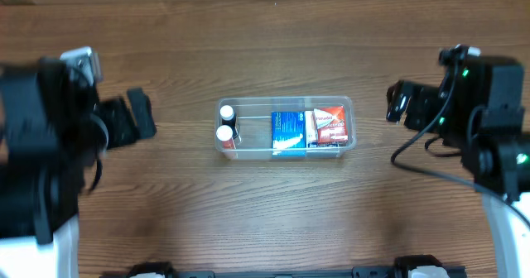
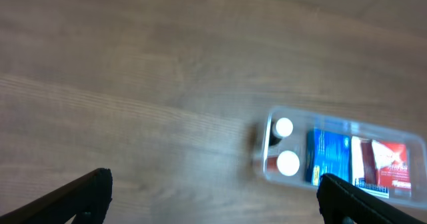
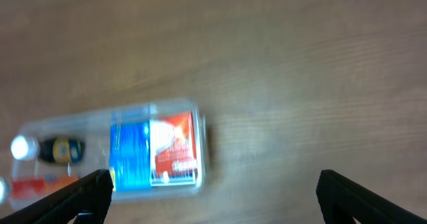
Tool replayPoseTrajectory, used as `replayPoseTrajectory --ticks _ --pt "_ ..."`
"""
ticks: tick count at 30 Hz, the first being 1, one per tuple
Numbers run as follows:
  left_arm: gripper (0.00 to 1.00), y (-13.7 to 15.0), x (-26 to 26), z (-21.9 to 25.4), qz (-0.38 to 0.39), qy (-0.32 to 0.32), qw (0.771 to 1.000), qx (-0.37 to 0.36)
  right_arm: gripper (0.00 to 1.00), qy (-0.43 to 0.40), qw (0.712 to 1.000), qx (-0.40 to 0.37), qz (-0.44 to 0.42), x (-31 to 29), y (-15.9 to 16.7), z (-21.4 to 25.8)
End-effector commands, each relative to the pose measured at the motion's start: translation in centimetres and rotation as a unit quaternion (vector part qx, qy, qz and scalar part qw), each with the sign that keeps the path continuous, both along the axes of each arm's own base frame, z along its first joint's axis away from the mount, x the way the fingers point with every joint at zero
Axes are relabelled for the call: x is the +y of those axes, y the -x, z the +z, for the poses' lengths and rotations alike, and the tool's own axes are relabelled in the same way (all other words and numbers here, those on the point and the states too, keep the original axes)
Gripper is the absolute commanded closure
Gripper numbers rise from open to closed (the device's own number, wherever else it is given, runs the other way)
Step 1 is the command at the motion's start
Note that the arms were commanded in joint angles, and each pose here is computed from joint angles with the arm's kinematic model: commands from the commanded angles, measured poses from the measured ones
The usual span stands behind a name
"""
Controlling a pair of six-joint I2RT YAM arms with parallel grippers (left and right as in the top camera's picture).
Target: Pack container
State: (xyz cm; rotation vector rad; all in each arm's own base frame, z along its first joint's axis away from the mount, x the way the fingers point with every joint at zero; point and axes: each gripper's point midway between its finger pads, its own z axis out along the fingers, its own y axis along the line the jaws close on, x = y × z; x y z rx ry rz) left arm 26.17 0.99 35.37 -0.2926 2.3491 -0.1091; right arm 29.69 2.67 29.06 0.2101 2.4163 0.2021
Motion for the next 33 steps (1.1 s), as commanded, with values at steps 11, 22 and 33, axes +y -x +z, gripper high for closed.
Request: replayPoseTrajectory --ticks 11,22,33 --pt "0.00 9.3 -0.2 -7.1 0.003 -0.011 1.000 -0.014 0.00 0.022 0.997 -0.059 -0.035 -1.5 8.5 -1.0" --pt "0.00 9.5 -0.2 -7.3 0.003 -0.011 1.000 -0.009 0.00 0.022 0.998 -0.058 -0.034 -1.5 8.5 -1.1" --pt "0.00 9.5 -0.2 -7.3 0.003 -0.011 1.000 -0.009 0.00 0.036 0.996 -0.074 -0.025 -1.6 8.5 -1.7"
